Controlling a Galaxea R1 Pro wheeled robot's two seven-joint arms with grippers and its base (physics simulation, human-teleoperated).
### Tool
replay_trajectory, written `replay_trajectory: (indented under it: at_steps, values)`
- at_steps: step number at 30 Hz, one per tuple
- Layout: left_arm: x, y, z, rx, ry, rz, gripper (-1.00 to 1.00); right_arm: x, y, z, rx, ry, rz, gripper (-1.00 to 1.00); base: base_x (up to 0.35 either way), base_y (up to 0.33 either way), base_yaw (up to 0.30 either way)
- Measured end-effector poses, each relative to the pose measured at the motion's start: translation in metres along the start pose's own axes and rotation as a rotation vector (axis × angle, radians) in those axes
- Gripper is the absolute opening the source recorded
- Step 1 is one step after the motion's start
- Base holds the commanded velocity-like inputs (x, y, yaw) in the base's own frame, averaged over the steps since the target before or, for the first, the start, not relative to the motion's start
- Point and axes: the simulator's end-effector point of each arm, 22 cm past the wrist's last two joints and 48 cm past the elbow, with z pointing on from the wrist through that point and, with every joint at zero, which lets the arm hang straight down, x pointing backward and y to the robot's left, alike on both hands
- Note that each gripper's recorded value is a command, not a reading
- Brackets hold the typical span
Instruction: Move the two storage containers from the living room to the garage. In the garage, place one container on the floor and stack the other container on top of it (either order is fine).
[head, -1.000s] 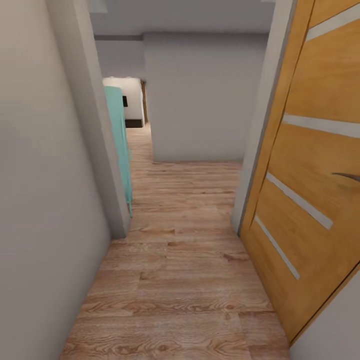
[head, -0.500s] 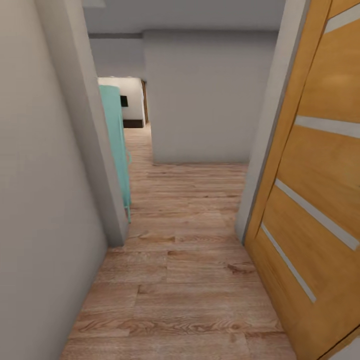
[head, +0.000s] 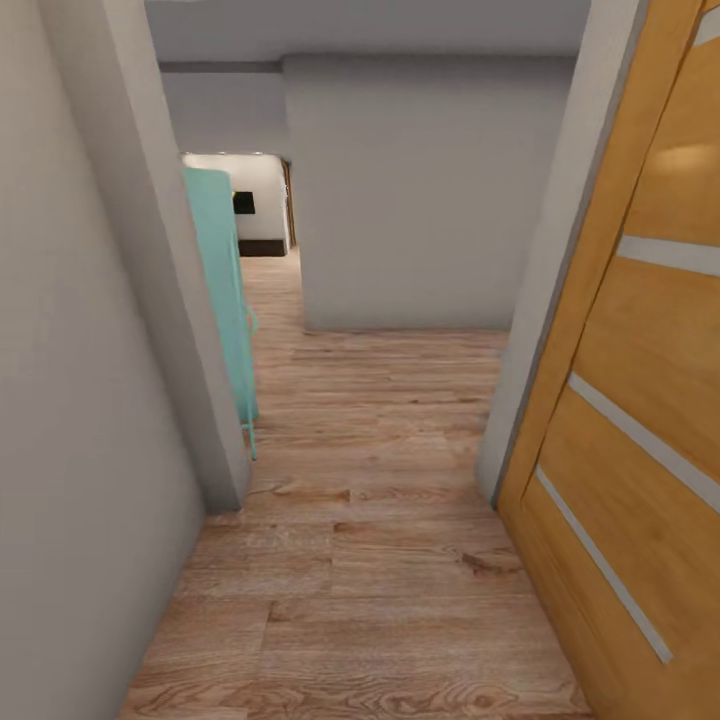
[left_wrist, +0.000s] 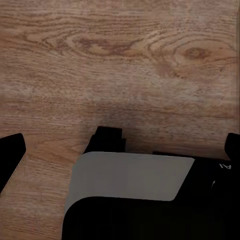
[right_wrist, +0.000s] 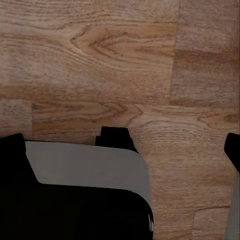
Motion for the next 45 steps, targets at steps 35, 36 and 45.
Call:
replay_trajectory:
  at_steps: [35,36,45]
  values:
    - [0.001,-0.003,0.0,0.004,0.003,-0.002,1.0,0.0,-0.004,0.0,0.006,-0.002,0.001,1.0,0.321,0.0,0.0]
    - [0.002,-0.004,0.0,0.005,0.004,-0.002,1.0,0.0,-0.004,0.0,0.006,-0.002,0.001,1.0,0.321,0.0,0.0]
    - [0.013,-0.004,0.0,0.007,0.02,-0.02,1.0,0.0,-0.005,0.001,0.008,0.0,0.001,1.0,0.321,0.0,0.0]
